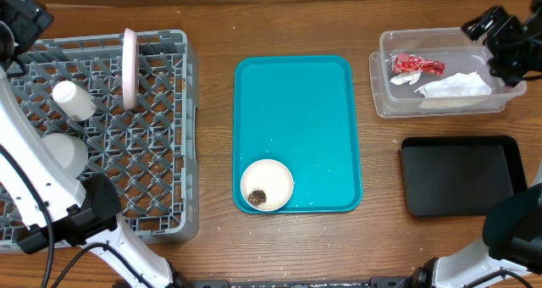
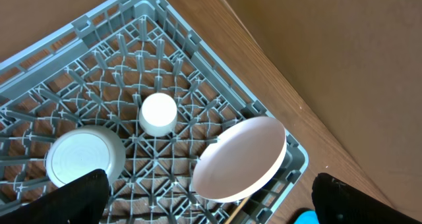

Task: Sort waste into correct bins and load items into the dishwasher
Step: 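Move the right gripper from the bin to the small white dish, then grasp the small white dish rim with the right gripper and lift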

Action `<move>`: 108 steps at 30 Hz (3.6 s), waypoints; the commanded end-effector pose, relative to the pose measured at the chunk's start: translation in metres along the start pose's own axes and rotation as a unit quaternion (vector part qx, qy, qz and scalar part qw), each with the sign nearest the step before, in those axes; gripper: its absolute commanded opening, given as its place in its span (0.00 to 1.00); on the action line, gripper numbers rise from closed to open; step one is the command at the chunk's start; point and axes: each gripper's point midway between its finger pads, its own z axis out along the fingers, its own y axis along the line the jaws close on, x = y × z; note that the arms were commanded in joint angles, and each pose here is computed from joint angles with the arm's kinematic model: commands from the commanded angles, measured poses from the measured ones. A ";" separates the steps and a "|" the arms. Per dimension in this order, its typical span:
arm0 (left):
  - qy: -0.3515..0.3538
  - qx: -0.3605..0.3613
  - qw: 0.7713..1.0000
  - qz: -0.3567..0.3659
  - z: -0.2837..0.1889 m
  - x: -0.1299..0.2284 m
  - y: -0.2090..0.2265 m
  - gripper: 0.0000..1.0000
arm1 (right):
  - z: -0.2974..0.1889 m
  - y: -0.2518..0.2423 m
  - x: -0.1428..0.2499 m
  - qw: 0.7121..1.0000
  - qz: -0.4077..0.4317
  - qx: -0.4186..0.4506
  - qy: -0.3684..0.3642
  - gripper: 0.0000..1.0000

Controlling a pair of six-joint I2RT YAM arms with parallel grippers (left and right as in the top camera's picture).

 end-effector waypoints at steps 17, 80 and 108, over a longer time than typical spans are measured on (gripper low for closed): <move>-0.001 -0.004 1.000 -0.013 0.001 -0.001 0.002 1.00 | 0.046 0.165 0.308 0.918 -0.317 0.010 0.238 0.89; -0.001 -0.004 1.000 -0.013 0.001 -0.001 0.002 1.00 | 0.135 0.116 0.438 0.861 -0.377 0.253 0.230 0.04; -0.001 -0.004 1.000 -0.013 0.001 -0.001 0.001 1.00 | 0.001 0.004 0.090 0.967 0.001 0.211 0.141 0.04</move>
